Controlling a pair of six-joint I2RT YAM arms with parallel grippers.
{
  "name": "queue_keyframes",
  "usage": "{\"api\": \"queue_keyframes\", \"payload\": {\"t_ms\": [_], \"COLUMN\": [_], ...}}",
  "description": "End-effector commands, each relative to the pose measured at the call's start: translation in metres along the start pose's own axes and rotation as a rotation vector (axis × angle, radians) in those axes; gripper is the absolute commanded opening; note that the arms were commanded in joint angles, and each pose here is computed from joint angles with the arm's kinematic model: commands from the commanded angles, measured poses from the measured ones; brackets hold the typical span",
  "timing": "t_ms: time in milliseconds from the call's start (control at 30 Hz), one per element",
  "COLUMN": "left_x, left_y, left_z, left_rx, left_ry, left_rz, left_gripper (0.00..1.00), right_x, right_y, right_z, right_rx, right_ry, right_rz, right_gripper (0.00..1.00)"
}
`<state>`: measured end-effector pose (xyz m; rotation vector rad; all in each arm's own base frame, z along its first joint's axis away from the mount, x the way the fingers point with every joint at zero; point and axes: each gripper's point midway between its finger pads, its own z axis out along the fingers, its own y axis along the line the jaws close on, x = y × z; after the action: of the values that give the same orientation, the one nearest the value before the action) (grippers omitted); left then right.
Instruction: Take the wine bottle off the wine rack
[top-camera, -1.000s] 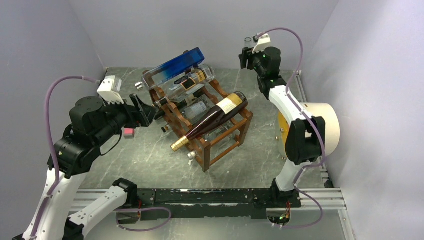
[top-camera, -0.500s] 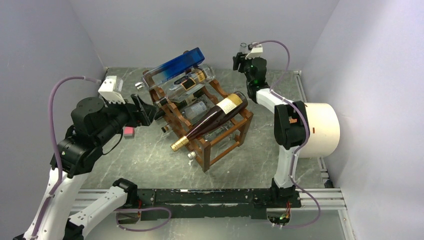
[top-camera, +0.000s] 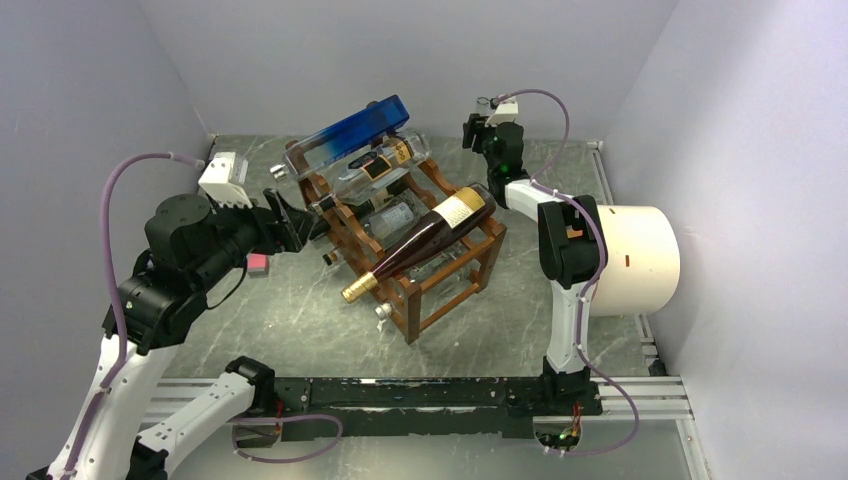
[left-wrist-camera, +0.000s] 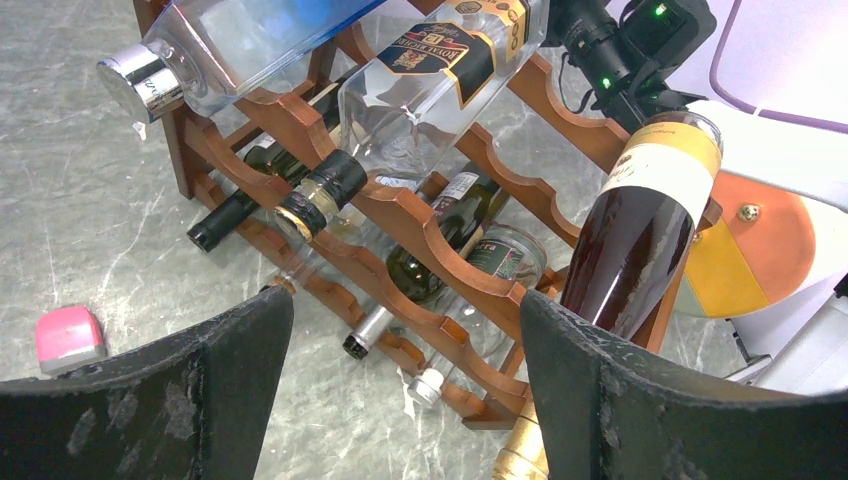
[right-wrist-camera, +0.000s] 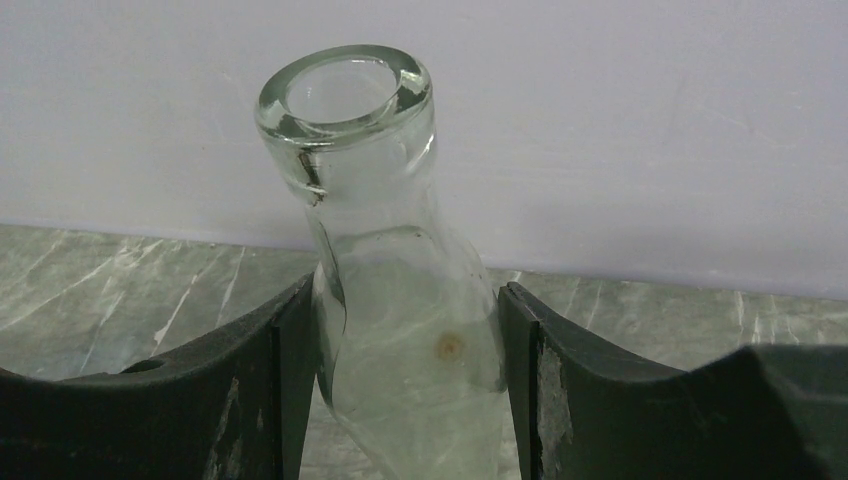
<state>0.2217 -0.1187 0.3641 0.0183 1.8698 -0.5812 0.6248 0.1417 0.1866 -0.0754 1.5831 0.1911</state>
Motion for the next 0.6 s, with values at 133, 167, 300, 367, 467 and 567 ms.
{"api": "queue_keyframes", "payload": {"t_ms": [133,167,300,367,467,567], "left_x": [-0.013,-0.013,-0.014,-0.014,-0.015,-0.015], "left_y": [-0.003,-0.003,-0.004,-0.004,-0.005,-0.005], "left_z": [-0.002,-0.003,-0.007,-0.008,-0.009,-0.011], "left_rx": [0.005,0.007,0.012,0.012,0.014,0.016], "left_ry": [-0.047,-0.046,-0.05,-0.052,-0.05,-0.051], "left_rz": [0.008,0.007,0.003,0.002,0.002,0.002], "left_gripper": [0.87,0.87,0.87,0.87,0.87,0.87], "right_x": [-0.027,-0.025,-0.02,-0.019,-0.027,-0.032], "right_y": [0.004,0.004,0.004,0.004,0.004,0.004], "right_z": [-0.002,-0.002,-0.005,-0.004,-0.005,-0.004], "right_rx": [-0.034,-0.034,-0.038,-0.037,-0.033,-0.031], "right_ry": [-0.13,-0.124,-0.11,-0.095,-0.092,-0.073], "right_rz": [0.001,0.0,-0.014,-0.017,-0.02,-0.031], "right_gripper": [0.16,0.21,0.43,0.5,0.62,0.82]}}
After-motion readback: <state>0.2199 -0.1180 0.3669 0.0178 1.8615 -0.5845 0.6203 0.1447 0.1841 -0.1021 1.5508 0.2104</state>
